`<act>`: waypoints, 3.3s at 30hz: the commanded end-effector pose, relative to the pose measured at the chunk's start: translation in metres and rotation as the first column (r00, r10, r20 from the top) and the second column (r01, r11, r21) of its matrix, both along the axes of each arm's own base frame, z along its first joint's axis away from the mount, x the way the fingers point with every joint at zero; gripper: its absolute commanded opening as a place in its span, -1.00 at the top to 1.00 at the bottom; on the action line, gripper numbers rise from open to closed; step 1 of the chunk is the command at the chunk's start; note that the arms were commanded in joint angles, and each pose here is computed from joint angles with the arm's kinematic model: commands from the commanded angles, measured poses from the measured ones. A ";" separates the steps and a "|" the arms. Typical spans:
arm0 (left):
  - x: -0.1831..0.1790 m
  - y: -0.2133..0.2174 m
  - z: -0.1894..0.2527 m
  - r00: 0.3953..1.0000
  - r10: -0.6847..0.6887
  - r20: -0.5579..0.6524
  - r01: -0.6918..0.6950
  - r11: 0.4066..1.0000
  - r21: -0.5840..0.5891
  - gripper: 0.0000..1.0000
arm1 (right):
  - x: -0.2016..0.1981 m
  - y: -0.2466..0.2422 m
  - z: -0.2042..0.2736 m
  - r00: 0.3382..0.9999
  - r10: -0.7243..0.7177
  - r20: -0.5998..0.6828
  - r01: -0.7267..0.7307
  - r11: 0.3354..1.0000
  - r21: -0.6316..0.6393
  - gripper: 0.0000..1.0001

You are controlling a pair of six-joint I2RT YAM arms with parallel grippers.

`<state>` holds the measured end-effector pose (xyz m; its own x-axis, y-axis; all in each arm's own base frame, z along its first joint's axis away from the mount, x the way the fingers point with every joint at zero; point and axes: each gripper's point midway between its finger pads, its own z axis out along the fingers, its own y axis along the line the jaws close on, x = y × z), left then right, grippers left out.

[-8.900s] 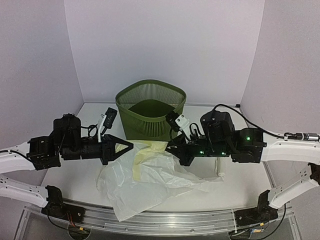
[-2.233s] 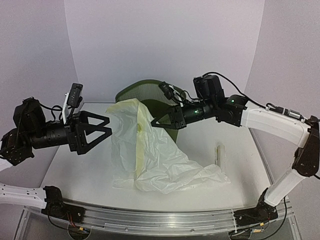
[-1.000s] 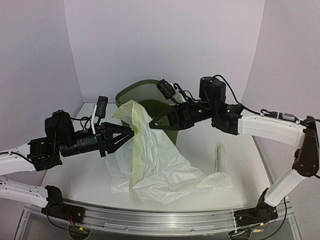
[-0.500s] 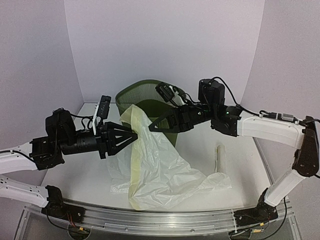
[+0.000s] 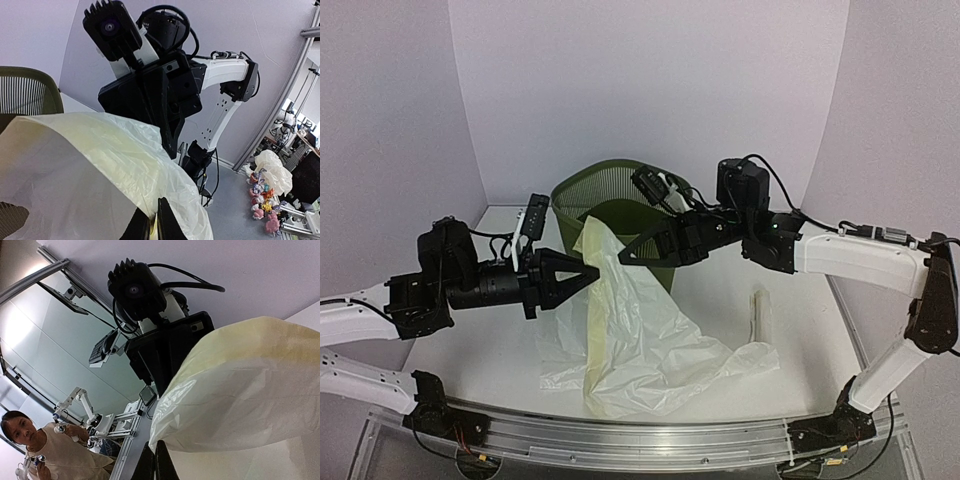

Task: Put the trash bags into the trash bin
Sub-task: Unfold the trash bag at the center of the board.

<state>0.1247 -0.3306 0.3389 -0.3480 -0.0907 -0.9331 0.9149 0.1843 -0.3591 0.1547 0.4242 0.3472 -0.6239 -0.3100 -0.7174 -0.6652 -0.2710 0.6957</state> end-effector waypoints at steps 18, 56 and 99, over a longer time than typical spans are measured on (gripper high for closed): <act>0.021 -0.013 -0.006 0.967 0.091 -0.239 -0.077 0.995 0.069 1.00 | 0.088 -0.002 -0.067 0.883 -0.449 0.139 0.470 0.834 -0.291 0.21; 0.054 -0.024 -0.077 0.713 0.329 -0.619 -0.221 0.943 0.248 1.00 | 0.035 0.030 -0.111 0.668 -0.342 0.661 0.668 0.668 -0.328 0.29; 0.054 0.002 -0.107 0.718 0.434 -0.544 -0.253 0.891 0.377 1.00 | 0.034 -0.010 -0.143 0.718 -0.377 0.585 0.672 0.594 -0.443 0.74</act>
